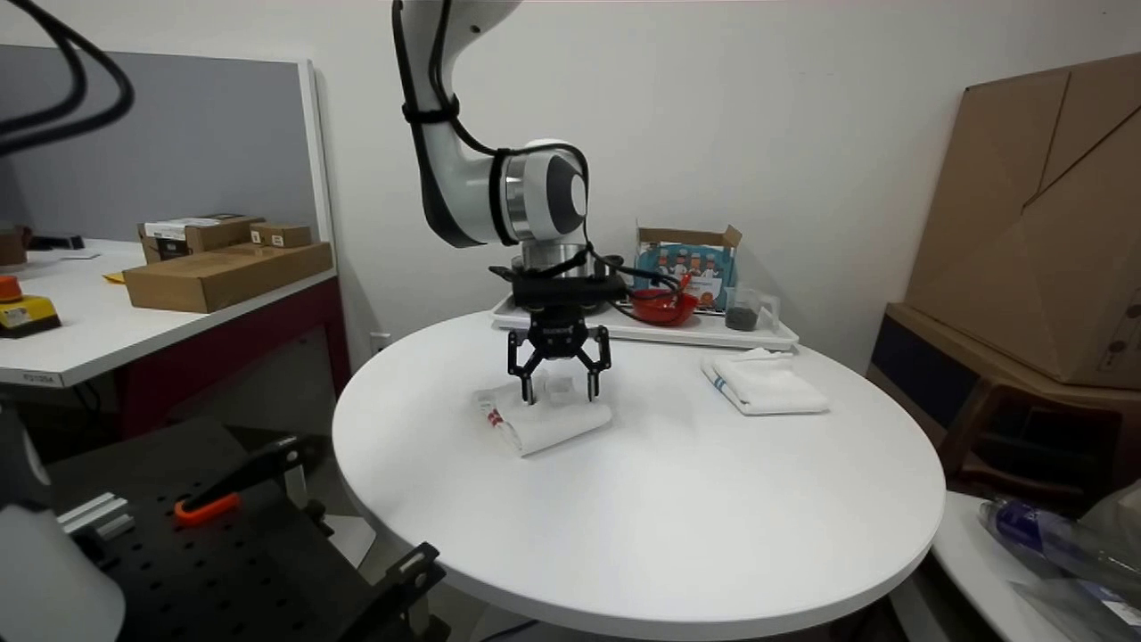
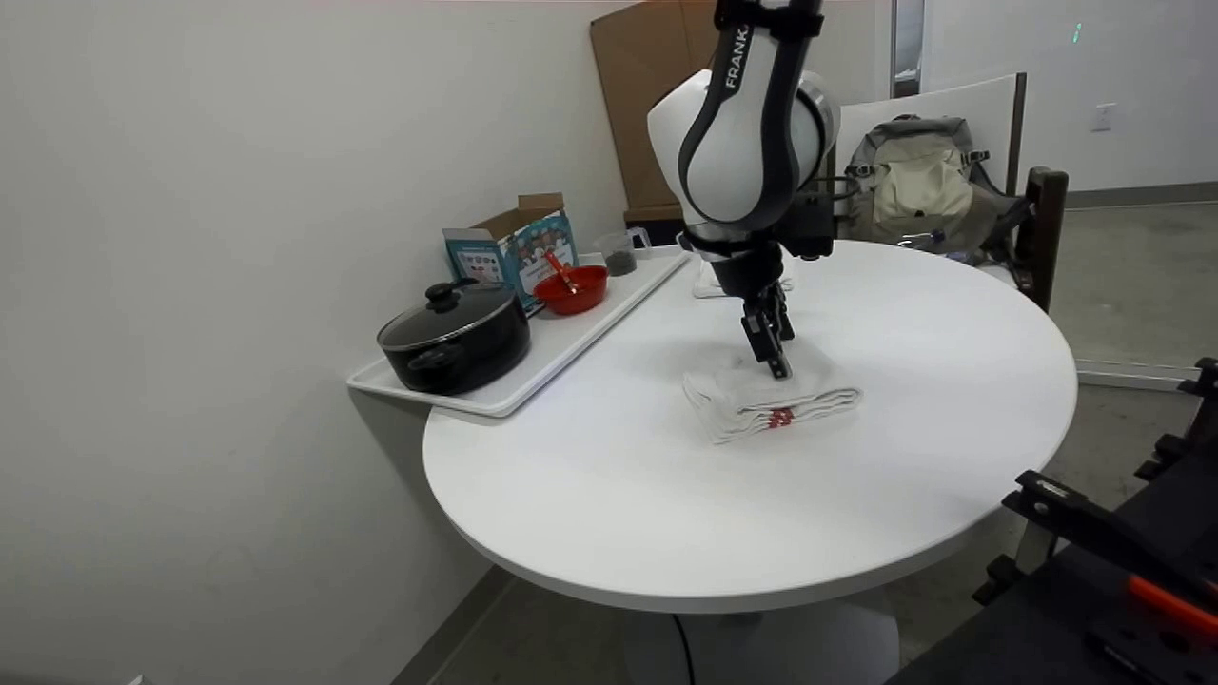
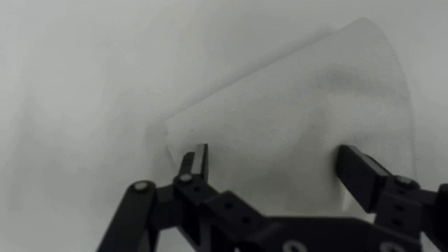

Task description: Wipe the table using the towel located on the left

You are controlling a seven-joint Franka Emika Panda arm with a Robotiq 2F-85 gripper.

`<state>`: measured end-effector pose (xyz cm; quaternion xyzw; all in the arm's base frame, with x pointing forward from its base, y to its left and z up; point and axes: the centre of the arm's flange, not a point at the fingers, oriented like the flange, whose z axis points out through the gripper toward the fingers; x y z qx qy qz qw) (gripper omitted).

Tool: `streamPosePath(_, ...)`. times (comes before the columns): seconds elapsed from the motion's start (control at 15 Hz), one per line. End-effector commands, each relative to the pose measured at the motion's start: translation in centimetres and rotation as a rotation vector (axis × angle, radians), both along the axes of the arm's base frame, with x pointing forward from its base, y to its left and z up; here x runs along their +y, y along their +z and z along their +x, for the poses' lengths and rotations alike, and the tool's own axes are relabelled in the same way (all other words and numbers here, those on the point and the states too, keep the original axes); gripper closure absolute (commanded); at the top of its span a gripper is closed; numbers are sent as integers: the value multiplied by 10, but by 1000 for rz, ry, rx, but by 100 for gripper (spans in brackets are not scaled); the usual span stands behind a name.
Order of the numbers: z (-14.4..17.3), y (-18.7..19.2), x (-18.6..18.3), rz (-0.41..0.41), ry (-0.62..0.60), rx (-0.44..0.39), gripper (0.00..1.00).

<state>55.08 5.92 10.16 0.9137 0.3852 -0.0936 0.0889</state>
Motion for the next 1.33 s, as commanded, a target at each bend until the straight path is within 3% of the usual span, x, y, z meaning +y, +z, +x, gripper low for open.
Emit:
streamPosePath(0.0,14,-13,-3,-3,48,-8,37)
streamPosePath(0.4,13,-19,-4,-3,57,-4,84)
streamPosePath(0.53,11,-20,0,-2,65,0,94)
streamPosePath(0.67,6,-22,10,3,93,7,96)
streamPosePath(0.93,7,-26,32,-6,145,12,90)
streamPosePath(1.27,46,-29,58,-35,143,-9,92)
